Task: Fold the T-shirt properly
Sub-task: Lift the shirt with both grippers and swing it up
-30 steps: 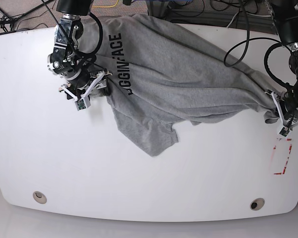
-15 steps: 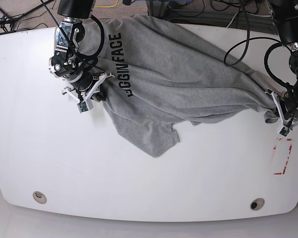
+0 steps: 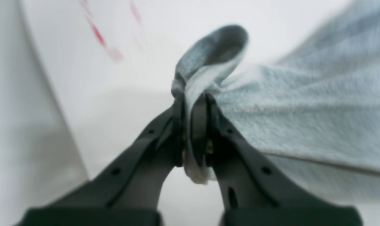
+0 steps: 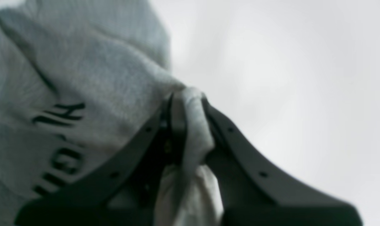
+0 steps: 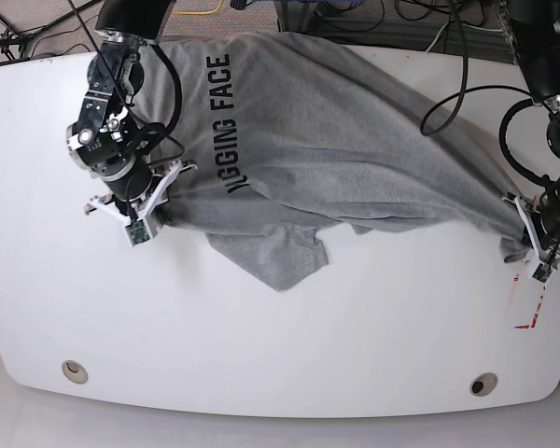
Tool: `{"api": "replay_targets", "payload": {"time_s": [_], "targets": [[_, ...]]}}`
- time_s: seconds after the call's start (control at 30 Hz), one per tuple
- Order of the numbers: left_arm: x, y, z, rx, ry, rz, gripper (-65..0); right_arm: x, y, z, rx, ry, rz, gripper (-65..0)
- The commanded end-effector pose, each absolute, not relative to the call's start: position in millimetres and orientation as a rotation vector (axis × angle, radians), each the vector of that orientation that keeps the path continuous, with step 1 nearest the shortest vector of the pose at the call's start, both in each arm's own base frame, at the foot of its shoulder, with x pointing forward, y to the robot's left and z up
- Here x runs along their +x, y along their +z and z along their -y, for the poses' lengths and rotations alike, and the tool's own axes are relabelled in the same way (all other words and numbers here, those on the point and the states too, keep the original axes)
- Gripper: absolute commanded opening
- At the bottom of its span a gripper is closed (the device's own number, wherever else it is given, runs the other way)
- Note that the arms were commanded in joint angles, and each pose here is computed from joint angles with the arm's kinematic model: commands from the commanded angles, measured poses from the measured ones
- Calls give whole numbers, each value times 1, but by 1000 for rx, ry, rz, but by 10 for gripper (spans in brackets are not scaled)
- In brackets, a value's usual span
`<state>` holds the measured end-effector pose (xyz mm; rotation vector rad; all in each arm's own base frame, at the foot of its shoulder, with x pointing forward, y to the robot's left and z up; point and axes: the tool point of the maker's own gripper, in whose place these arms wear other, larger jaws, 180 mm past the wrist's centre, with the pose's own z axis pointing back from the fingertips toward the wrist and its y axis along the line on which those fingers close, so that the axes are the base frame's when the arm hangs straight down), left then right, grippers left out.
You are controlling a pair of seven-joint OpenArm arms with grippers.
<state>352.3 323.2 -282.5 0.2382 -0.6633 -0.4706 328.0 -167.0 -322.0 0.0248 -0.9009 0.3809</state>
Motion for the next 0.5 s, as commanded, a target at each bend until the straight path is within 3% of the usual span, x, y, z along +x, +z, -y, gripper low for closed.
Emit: {"api": "replay_targets", "payload": {"time_s": [0.0,0.2,0.47], "targets": [[369,-251,-328,275,-467,745,-650,349,-279,179,-53,403,995,-650],[394,-221,-314,259,-454,850,-650,380,-230,201,-154,422,1056,-650],[420,-141,-304,331,-467,1051,-650,419,-151,226,-269,424,1192,-650]]}}
